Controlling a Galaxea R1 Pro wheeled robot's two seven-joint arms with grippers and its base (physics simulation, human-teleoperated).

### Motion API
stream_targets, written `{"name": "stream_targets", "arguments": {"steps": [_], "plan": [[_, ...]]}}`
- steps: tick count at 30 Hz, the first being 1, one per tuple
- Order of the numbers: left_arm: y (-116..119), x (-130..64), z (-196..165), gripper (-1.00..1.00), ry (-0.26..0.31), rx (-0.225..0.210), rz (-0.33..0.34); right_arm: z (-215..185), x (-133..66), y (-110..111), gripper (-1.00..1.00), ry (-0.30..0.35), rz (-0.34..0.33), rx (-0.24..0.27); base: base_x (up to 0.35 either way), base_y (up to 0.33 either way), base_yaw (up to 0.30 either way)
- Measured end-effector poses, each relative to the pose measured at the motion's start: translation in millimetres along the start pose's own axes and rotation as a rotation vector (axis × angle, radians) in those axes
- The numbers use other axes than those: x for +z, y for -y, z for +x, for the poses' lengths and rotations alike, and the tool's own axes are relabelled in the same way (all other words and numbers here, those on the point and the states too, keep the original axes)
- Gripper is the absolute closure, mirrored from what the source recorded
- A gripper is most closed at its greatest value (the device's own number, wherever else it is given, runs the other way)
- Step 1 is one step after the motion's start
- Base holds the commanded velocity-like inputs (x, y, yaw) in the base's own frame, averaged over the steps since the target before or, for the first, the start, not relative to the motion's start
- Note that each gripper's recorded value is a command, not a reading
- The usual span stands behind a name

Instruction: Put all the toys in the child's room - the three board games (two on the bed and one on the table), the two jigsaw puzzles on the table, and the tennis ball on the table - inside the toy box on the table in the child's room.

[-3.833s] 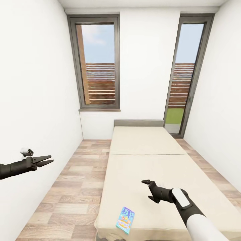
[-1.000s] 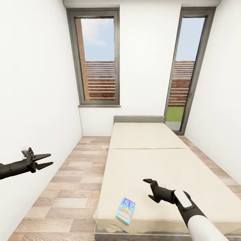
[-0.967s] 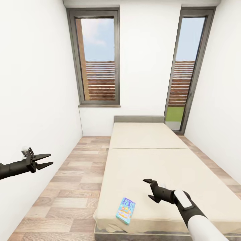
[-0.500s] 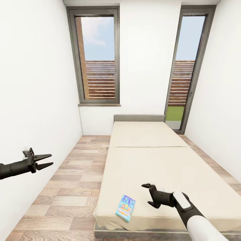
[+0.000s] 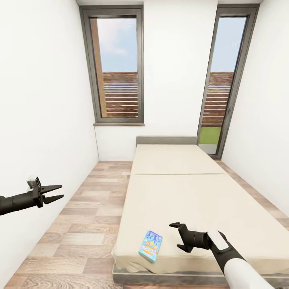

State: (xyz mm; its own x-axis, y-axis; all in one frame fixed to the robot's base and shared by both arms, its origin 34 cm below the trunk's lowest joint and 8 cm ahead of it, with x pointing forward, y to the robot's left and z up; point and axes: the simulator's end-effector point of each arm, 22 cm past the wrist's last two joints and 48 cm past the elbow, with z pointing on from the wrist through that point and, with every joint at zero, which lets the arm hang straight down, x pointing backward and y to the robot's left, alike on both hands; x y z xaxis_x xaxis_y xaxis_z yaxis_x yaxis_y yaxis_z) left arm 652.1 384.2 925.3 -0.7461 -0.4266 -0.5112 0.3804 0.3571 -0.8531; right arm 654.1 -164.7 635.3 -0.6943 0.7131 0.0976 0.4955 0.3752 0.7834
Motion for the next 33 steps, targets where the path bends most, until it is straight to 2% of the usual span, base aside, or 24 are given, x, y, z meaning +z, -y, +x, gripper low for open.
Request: {"name": "stream_targets", "arguments": {"steps": [33], "plan": [[-51.5,0.8,40.1,-1.0,0.003,0.003,0.002,1.5,35.1,55.2,-1.0,-0.004,-0.006,0.0,0.0,0.0,0.0]]}}
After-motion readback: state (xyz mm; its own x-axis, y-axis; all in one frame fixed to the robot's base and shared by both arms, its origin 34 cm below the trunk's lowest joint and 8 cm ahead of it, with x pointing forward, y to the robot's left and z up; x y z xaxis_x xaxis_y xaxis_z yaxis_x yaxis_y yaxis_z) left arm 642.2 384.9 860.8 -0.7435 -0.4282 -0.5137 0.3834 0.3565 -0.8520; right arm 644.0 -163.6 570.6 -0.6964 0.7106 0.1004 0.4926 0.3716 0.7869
